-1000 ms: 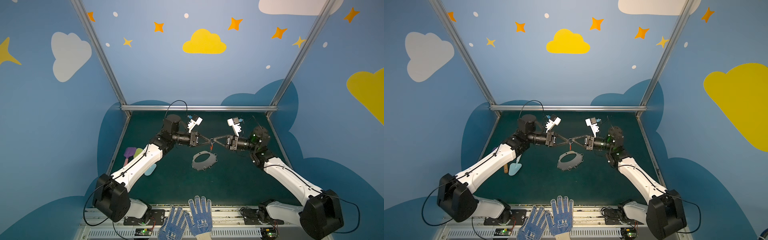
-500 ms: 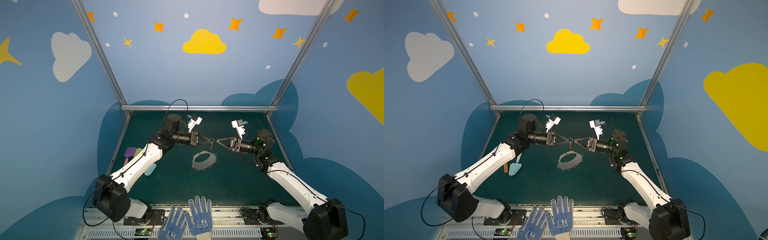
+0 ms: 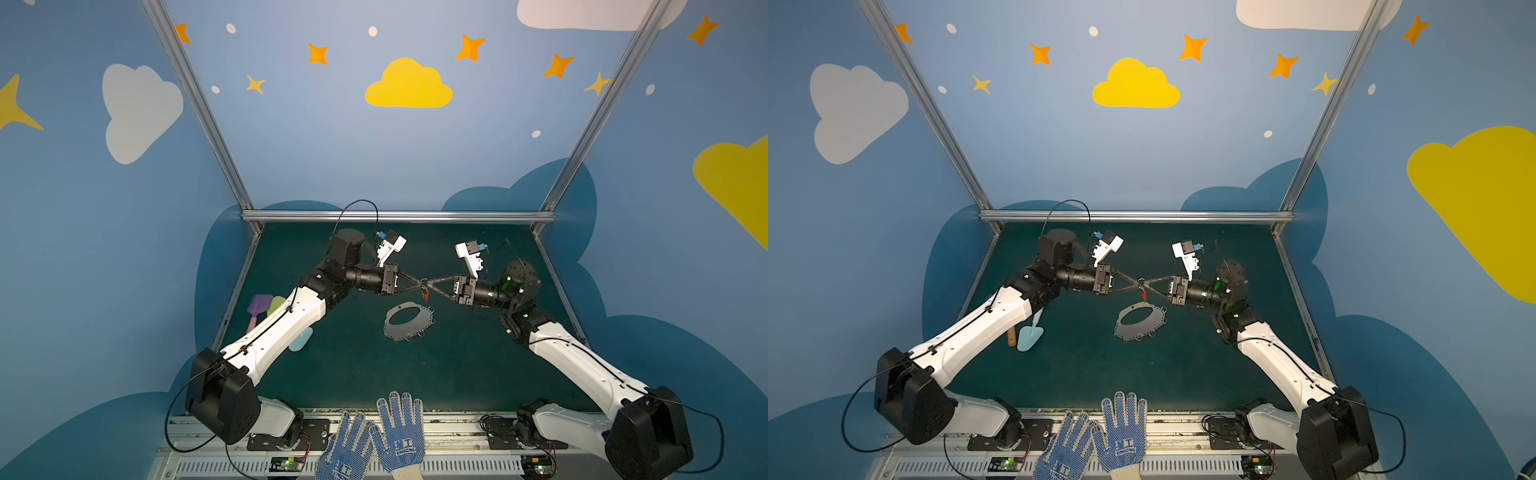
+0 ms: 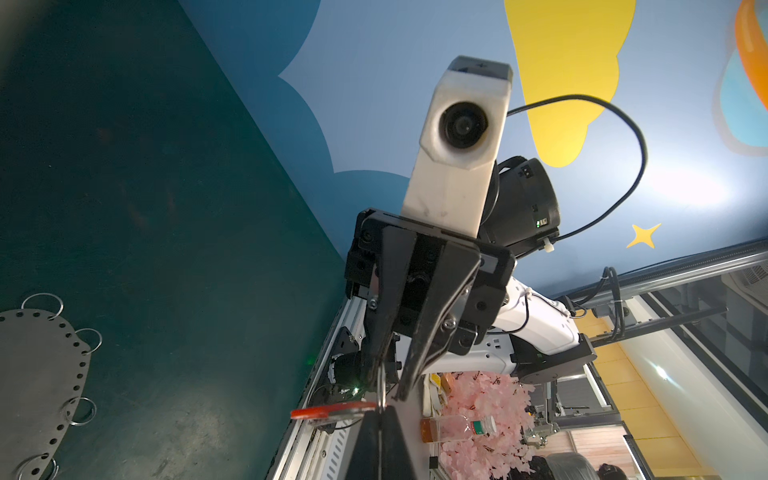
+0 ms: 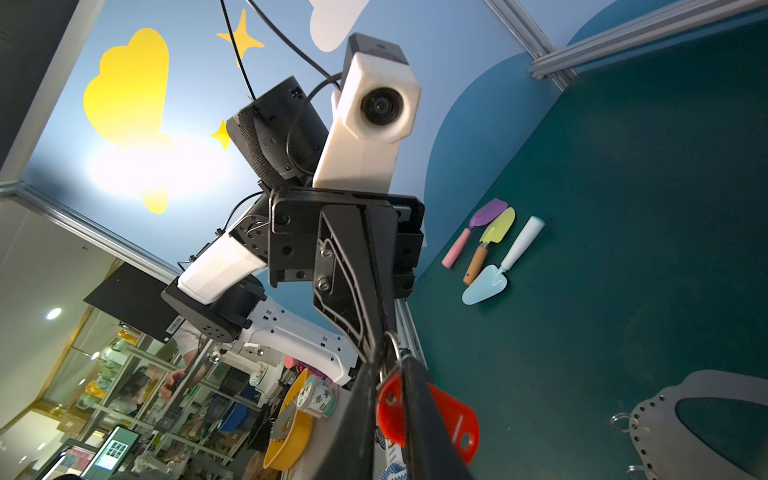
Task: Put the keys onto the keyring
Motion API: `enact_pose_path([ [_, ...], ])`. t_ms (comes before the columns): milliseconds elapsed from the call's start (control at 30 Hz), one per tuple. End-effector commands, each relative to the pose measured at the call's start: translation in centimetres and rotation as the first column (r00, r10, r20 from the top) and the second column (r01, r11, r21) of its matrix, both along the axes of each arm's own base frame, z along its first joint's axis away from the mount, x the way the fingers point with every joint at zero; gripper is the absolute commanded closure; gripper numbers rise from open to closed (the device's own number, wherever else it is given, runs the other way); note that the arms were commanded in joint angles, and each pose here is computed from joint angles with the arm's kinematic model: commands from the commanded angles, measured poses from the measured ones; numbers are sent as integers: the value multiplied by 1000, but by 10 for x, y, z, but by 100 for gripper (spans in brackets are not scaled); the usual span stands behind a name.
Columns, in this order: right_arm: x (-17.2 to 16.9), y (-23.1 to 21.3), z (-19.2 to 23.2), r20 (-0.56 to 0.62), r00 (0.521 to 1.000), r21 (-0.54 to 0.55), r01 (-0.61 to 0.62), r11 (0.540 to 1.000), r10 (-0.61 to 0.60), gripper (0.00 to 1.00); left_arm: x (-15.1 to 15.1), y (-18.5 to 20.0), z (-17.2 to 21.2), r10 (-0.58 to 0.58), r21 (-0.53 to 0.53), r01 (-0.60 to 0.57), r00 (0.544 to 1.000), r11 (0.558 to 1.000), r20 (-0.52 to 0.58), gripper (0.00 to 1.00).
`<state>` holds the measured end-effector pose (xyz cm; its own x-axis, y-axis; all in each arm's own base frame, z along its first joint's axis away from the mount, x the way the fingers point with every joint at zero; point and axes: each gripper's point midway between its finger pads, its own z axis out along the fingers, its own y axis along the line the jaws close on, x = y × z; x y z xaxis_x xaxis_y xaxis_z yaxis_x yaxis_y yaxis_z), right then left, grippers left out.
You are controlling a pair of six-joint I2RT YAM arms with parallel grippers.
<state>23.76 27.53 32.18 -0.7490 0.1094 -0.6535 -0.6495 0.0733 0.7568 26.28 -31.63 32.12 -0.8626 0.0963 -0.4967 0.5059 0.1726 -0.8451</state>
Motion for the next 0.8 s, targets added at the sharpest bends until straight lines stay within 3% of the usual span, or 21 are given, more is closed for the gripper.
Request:
enact_pose_path([
  [0,-2,1,4,32,999,8,-5,1000,5,87,0,-1,15,-6,-17,7,999,1000,49,96],
  [133,-2,2,3,26,1000,3,-11,1000,10,89,1,-1,16,-1,-17,2,998,1000,56,96],
  [233,-2,2,1,16,1000,-2,-11,1000,11,78,1,-1,17,3,-17,-2,998,1000,59,96],
  [300,-2,2,2,18,1000,-1,-15,1000,15,77,1,-1,17,5,-16,-4,998,1000,60,96],
  [567,-4,2,4,28,999,5,-20,1000,19,97,3,-1,17,14,-18,-13,998,1000,58,96],
  [700,-4,2,3,26,1000,10,-15,1000,15,100,4,0,19,23,-19,-22,998,1000,65,95],
  [767,-3,2,3,25,1000,10,-10,1000,10,100,4,1,20,26,-20,-25,997,999,67,90],
])
